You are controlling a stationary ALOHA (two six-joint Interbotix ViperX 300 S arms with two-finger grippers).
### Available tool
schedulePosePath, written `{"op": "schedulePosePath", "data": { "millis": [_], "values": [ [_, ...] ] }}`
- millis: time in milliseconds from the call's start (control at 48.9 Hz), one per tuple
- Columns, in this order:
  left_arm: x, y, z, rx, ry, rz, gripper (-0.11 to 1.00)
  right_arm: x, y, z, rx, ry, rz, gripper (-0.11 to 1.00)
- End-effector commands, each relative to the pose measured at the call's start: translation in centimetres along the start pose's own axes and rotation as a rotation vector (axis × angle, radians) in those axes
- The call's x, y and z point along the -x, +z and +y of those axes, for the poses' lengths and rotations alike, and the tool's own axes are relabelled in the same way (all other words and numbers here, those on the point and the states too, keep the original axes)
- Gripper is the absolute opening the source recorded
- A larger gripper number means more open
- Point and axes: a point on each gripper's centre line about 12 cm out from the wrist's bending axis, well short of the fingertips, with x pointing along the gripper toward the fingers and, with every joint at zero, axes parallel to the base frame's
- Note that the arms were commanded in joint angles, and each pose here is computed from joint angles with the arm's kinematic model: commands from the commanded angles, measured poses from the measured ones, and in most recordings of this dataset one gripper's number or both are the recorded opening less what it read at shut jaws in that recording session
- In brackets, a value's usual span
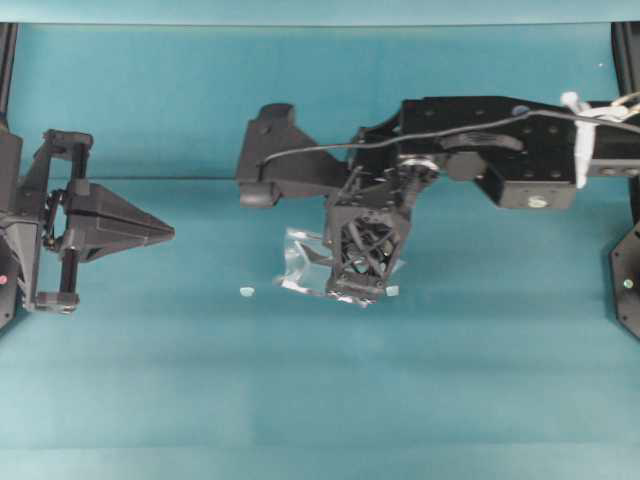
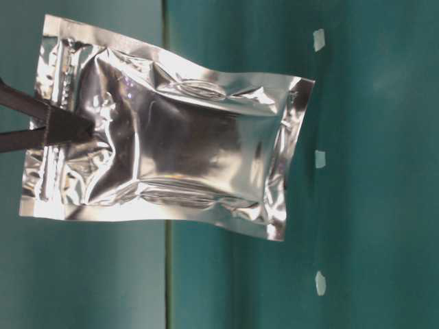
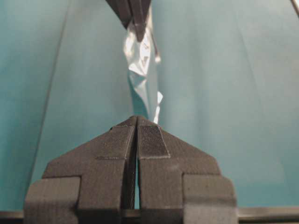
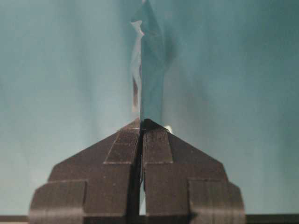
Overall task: Hand over the silver zip bag and make it stand upright.
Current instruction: 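Move the left gripper right toward the hanging bag's lower edge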
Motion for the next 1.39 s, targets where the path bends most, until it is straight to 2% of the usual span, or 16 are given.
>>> {"op": "schedulePosePath", "data": {
  "millis": [0,184,287,553,860,1023,1167,1371],
  "values": [
    [0.1,0.4,0.0,-0.003,0.002,-0.014,-0.09,0.7,0.5,0.4,0.047,0.0,-0.016,0.02],
    [-0.1,0.1,0.0,-0.003,0.002,-0.003,-0.09,0.0,0.6,0.4,0.138,-0.036,0.001,0.02],
    [-0.1,0.1,0.0,-0.003,0.002,-0.005,-0.09,-0.1,0.8,0.4,0.168,-0.052,0.002,0.02],
    [0.0,0.1,0.2,-0.001,0.006,-0.006,-0.09,-1.0,1.5,0.4,0.193,-0.069,0.012,0.02],
    [0.0,0.0,0.1,-0.002,0.005,-0.003,-0.09,-2.0,1.4,0.9,0.268,-0.067,0.049,0.02],
    [-0.1,0.1,0.1,0.005,0.006,-0.017,-0.09,-2.2,1.3,1.0,0.272,-0.066,0.057,0.02],
    [-0.1,0.0,0.1,0.04,0.005,-0.041,-0.09,-2.4,1.4,1.0,0.272,-0.066,0.057,0.02],
    [-1.0,-2.2,0.0,0.133,0.002,0.014,-0.08,-2.5,1.4,1.0,0.274,-0.066,0.057,0.01]
  ]
}}
